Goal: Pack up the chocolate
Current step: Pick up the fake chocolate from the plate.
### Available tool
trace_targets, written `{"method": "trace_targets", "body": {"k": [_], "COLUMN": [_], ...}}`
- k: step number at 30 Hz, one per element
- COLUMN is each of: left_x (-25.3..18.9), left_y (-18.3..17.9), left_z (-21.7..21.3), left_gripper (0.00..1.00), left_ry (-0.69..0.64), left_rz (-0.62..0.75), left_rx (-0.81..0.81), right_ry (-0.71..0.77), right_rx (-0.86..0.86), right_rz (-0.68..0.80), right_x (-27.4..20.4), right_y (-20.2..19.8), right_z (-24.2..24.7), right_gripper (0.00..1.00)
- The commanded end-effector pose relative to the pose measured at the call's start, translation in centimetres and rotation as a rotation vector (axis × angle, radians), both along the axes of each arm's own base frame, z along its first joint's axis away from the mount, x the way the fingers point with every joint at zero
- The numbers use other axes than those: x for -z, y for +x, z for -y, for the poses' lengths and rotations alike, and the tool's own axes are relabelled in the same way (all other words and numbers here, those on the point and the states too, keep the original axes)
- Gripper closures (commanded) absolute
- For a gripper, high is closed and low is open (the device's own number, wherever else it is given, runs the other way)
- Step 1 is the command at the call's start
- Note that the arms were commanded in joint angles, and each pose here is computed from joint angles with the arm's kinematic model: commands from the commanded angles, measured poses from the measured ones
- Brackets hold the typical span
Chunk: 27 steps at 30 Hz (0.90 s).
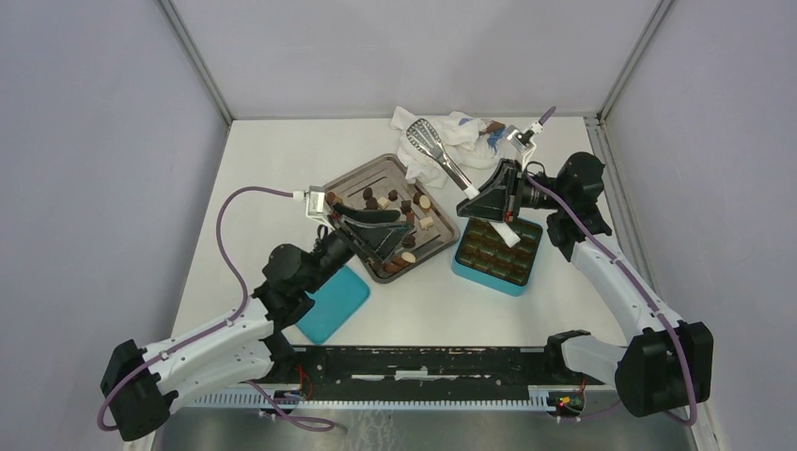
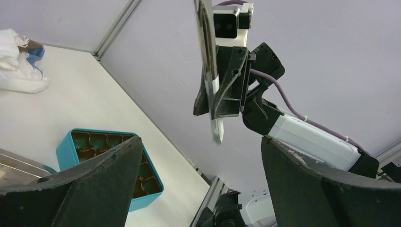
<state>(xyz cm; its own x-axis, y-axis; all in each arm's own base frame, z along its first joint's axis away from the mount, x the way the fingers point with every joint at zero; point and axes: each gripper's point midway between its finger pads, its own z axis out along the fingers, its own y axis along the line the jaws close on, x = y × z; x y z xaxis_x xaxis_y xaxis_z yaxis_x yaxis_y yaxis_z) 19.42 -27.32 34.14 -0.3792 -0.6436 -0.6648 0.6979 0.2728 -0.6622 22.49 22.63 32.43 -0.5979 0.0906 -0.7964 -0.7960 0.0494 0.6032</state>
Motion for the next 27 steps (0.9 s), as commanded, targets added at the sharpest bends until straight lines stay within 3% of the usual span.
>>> {"method": "trace_targets", "body": {"k": [1,3,5,9,13,20,27], "left_x": [-1.1,-1.1,-1.1,-0.9,-0.6,0.1,3.6], "left_y": [-0.1,0.0,0.0,0.1,0.2,0.4,2.9], "left_z": [0.4,0.4,0.2,-0.3,-0.9,-1.6,-3.9], "left_gripper": [0.00,0.00,0.00,0.00,0.00,0.00,0.00], "left_ry": [0.011,0.018,0.027,0.044,0.063,0.108,0.355], "left_rz": [0.052,0.051,0.052,0.050,0.041,0.022,-0.126], "left_rx": [0.013,0.008,-0.002,-0.025,-0.054,-0.089,-0.268], "right_ry": [0.009,0.006,0.006,0.005,0.005,-0.008,-0.168], "right_rx": [0.023,0.024,0.023,0.026,0.026,0.032,0.115], "right_rz": [0.079,0.080,0.083,0.083,0.083,0.088,0.184], "right_x": [-1.2,-1.2,-1.2,-1.2,-1.2,-0.8,1.6], "right_y": [0.5,0.5,0.5,0.5,0.6,0.9,3.1], "right_z": [0.0,0.1,0.1,0.1,0.0,0.0,0.7], "right_gripper": [0.87,0.91,0.87,0.59,0.49,0.51,0.52]}}
